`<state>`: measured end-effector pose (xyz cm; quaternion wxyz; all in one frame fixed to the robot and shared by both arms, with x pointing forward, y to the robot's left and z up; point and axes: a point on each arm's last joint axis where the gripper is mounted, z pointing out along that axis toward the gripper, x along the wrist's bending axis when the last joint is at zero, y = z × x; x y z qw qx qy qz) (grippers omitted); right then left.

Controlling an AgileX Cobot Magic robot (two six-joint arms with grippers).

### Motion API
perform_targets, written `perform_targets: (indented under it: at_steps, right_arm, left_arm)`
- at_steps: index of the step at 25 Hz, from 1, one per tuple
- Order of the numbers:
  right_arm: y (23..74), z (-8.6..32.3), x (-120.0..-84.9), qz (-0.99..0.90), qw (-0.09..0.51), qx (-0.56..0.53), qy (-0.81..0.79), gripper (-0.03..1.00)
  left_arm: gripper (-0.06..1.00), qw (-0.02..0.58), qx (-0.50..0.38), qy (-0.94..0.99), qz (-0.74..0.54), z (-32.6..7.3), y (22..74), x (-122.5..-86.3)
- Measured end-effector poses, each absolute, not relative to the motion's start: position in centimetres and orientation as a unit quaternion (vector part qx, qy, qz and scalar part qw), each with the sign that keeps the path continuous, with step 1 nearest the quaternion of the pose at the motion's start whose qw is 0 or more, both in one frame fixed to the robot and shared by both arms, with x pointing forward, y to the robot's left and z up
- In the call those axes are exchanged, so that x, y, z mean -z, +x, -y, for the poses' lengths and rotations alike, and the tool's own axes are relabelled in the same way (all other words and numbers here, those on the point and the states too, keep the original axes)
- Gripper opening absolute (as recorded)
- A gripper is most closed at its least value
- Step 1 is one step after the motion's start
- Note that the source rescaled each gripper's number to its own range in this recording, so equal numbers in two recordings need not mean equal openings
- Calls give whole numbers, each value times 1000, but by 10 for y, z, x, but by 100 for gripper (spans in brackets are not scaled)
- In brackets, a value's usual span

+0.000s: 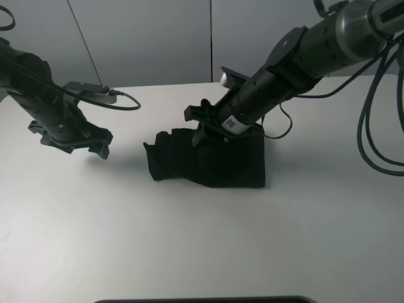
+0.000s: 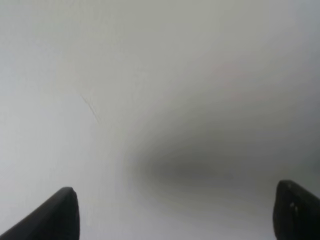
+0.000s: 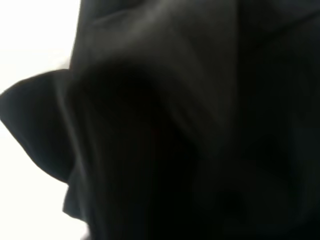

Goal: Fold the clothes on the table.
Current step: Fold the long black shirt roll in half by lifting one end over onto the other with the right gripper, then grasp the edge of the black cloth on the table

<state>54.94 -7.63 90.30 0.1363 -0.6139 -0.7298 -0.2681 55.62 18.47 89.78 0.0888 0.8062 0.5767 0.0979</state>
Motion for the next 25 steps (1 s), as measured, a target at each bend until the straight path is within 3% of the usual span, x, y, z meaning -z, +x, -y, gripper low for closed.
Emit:
perform_targets:
  at_steps: [2, 4, 7, 13, 20, 25]
  right_arm:
    - [550, 75, -907, 727, 135, 281, -612, 90]
    - [551, 74, -917, 734, 129, 302, -594, 98]
    - [549, 76, -940, 750, 108, 329, -564, 97]
    - [541, 91, -974, 810, 21, 308, -498, 80]
    - [539, 118, -969, 840, -65, 179, -509, 98]
    - [533, 132, -970, 845, -102, 138, -507, 100]
  left_arm:
    - [99, 89, -98, 806, -577, -185, 556, -898]
    - [99, 90, -98, 806, -577, -185, 556, -898]
    - [99, 94, -100, 806, -576, -184, 557, -898]
    - [99, 97, -102, 805, -576, -184, 558, -898]
    - [99, 88, -72, 808, -578, -181, 556, -901]
    - [99, 154, -35, 813, -560, -169, 552, -931]
